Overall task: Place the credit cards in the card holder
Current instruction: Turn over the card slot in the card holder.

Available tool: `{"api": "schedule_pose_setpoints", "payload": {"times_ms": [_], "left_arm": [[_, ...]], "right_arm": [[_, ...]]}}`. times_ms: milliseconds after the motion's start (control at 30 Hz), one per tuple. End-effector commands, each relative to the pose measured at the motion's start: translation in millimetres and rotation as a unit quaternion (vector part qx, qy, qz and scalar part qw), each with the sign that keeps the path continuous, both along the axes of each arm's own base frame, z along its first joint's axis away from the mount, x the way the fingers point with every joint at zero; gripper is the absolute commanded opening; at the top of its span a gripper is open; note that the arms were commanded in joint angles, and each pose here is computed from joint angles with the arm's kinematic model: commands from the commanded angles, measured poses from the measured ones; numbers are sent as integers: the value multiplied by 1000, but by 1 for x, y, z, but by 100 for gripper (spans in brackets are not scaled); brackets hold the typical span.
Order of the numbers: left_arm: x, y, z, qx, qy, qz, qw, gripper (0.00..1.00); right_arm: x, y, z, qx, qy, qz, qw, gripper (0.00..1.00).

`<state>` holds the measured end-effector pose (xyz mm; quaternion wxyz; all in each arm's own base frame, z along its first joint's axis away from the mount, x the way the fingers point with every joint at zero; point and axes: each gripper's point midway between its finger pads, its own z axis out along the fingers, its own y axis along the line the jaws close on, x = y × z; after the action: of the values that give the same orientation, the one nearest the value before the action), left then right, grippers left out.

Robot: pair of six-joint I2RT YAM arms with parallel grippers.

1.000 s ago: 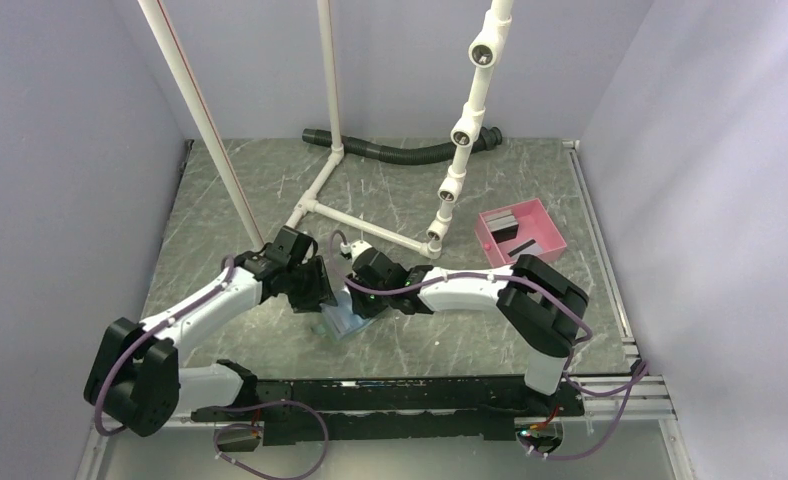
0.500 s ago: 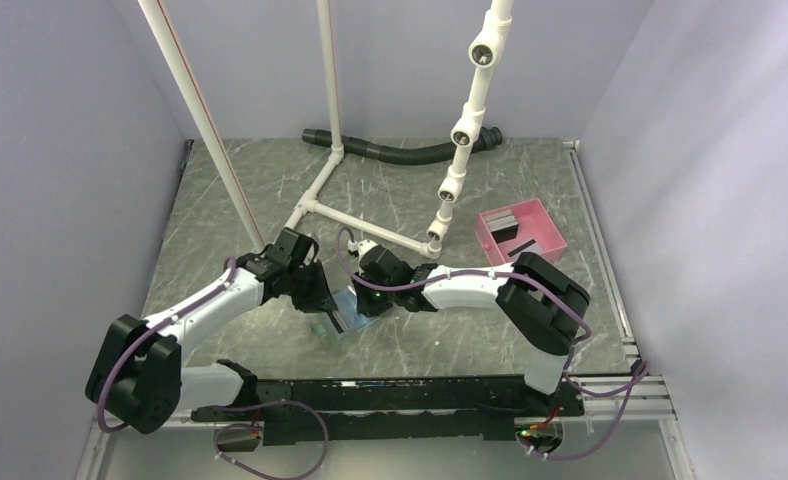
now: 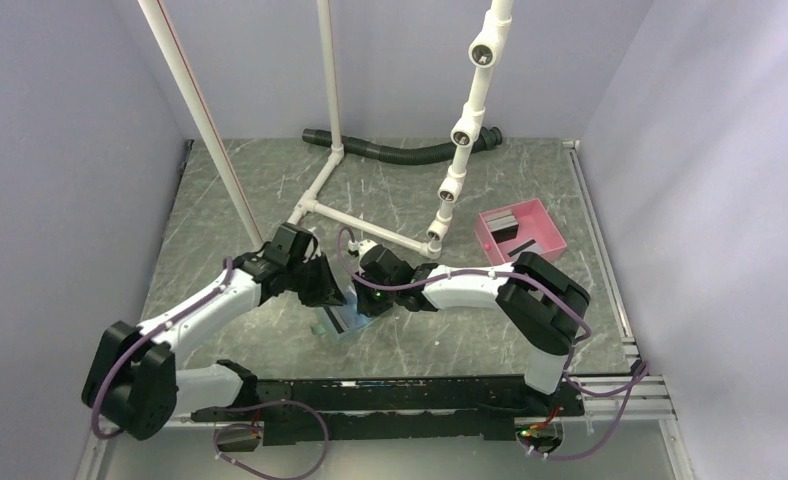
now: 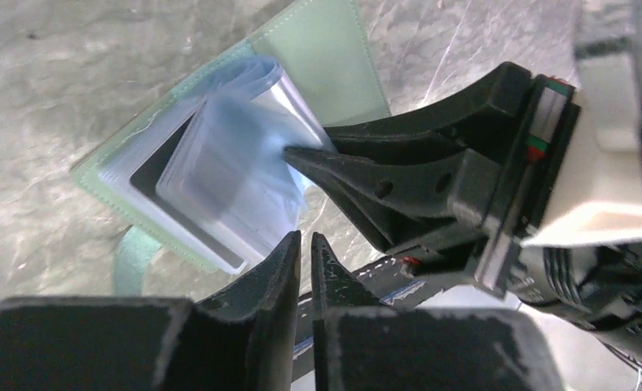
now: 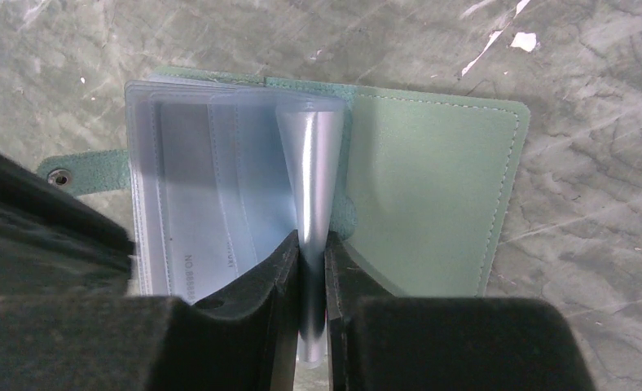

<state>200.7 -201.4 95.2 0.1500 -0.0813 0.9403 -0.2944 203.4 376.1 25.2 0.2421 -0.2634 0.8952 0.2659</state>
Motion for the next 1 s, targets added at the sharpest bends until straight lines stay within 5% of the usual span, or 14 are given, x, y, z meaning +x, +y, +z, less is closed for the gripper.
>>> {"api": "schedule_pose_setpoints", "payload": {"times_ms": [0, 400, 733, 967], "left_arm": [[6, -24, 2, -38, 1, -29, 999, 12], [-21, 13, -63, 62, 78, 1, 995, 5], [-25, 22, -84, 90, 96, 10, 991, 2], [-27, 23, -82, 88, 93, 11, 992, 2]], "right_arm": [[-2, -5, -3, -7, 4, -1, 1000, 16], [4, -11, 2, -19, -10, -6, 1000, 18], [-6, 4, 35, 9, -45, 49, 998, 70], [-13, 17, 21, -36, -82, 64, 994, 89]]}}
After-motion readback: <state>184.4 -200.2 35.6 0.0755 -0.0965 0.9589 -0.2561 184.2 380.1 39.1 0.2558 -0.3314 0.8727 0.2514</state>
